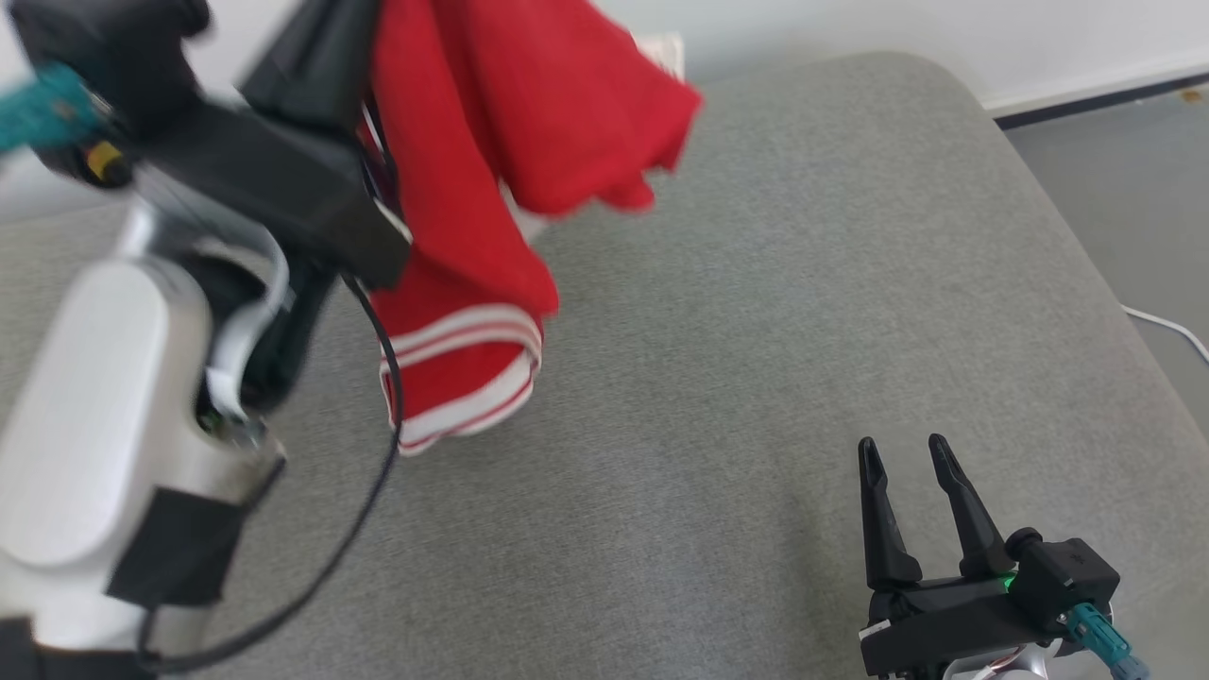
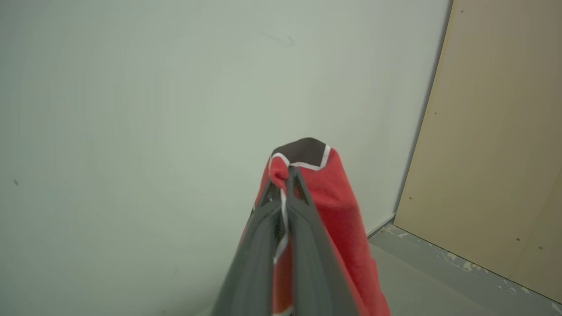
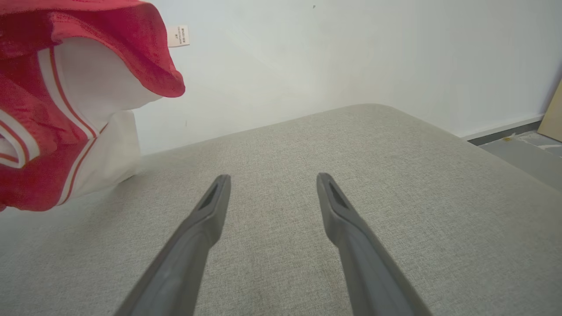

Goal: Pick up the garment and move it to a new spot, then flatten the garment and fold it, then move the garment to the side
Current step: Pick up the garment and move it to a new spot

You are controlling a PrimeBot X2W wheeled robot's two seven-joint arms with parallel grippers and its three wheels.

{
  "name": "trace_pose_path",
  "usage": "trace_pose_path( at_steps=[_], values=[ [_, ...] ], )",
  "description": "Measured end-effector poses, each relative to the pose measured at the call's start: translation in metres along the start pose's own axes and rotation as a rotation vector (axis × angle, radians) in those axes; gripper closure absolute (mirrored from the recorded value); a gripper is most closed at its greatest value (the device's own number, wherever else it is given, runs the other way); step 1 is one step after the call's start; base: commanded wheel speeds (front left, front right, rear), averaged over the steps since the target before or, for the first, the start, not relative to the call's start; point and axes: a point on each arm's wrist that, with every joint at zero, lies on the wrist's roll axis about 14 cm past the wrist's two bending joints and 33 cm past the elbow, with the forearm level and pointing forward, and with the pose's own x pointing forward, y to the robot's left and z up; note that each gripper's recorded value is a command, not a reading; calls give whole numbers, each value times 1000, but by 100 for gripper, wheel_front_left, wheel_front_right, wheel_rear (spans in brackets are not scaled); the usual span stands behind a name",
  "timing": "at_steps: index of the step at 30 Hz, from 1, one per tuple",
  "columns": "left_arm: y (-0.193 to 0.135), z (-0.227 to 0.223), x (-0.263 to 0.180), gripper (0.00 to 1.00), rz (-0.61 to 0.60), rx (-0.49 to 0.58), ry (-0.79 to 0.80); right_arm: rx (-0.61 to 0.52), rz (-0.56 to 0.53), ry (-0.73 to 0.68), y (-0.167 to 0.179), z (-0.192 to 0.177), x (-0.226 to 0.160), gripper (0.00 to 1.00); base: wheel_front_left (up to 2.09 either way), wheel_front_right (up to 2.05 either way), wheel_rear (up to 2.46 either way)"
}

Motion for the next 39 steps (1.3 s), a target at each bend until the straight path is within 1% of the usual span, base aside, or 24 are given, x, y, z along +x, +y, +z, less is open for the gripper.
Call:
trace_pose_path(
  at_steps=[4,7,14,18,20,21,22,26,28,31,34,39],
  values=[
    [-8,-51,-7,100,-5,-66,92,-7,-27,8,-8,-1,-3,0,0,0,0],
    [-7,-91,-21,100,24,-121,165,-12,-31,17,-10,-4,-3,0,0,0,0],
    [19,-181,-75,100,169,-198,361,-18,-3,19,-1,-5,6,0,0,0,0],
    [19,-212,-102,100,214,-246,431,-19,14,17,4,-5,8,0,0,0,0],
    [16,-219,-108,100,226,-255,441,-18,25,6,7,-2,10,0,0,0,0],
    [15,-217,-109,45,228,-260,427,-17,30,0,9,-1,11,0,0,0,0],
    [13,-216,-109,0,229,-265,413,-18,34,-6,10,1,12,0,0,0,0],
    [15,-195,-104,0,235,-239,327,-20,64,-25,20,6,16,0,0,0,0],
    [22,-180,-103,0,246,-194,277,-20,82,-35,25,9,18,0,0,0,0],
    [39,-151,-108,0,295,-116,190,-12,112,-66,35,18,21,0,0,0,0],
    [53,-132,-122,0,348,-53,147,-7,137,-87,44,24,22,0,0,0,0],
    [76,-122,-163,0,449,54,158,0,169,-107,54,30,19,0,0,0,0]
  ],
)
